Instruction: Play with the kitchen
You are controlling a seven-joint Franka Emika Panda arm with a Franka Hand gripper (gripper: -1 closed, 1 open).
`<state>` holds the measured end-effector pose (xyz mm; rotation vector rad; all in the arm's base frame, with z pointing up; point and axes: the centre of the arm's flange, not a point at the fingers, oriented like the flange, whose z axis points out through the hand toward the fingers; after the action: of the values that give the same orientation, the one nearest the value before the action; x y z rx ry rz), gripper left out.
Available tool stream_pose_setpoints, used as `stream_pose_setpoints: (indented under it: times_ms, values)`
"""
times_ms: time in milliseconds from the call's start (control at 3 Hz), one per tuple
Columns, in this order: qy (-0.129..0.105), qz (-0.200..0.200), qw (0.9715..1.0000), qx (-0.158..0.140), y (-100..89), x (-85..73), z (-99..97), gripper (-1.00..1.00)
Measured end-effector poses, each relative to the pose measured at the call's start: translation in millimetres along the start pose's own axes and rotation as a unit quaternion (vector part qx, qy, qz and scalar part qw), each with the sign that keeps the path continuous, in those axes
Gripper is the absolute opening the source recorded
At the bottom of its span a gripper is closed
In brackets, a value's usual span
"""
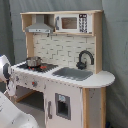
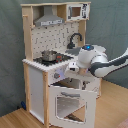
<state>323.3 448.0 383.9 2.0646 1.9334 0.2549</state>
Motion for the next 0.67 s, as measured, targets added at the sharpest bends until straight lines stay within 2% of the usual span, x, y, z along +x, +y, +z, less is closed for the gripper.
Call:
stream_pose_setpoints:
  times_ms: [667]
  values:
    - [-0.046, 0.005, 0.9976, -0.052, -3.8, -4.8, -25.9, 1.00]
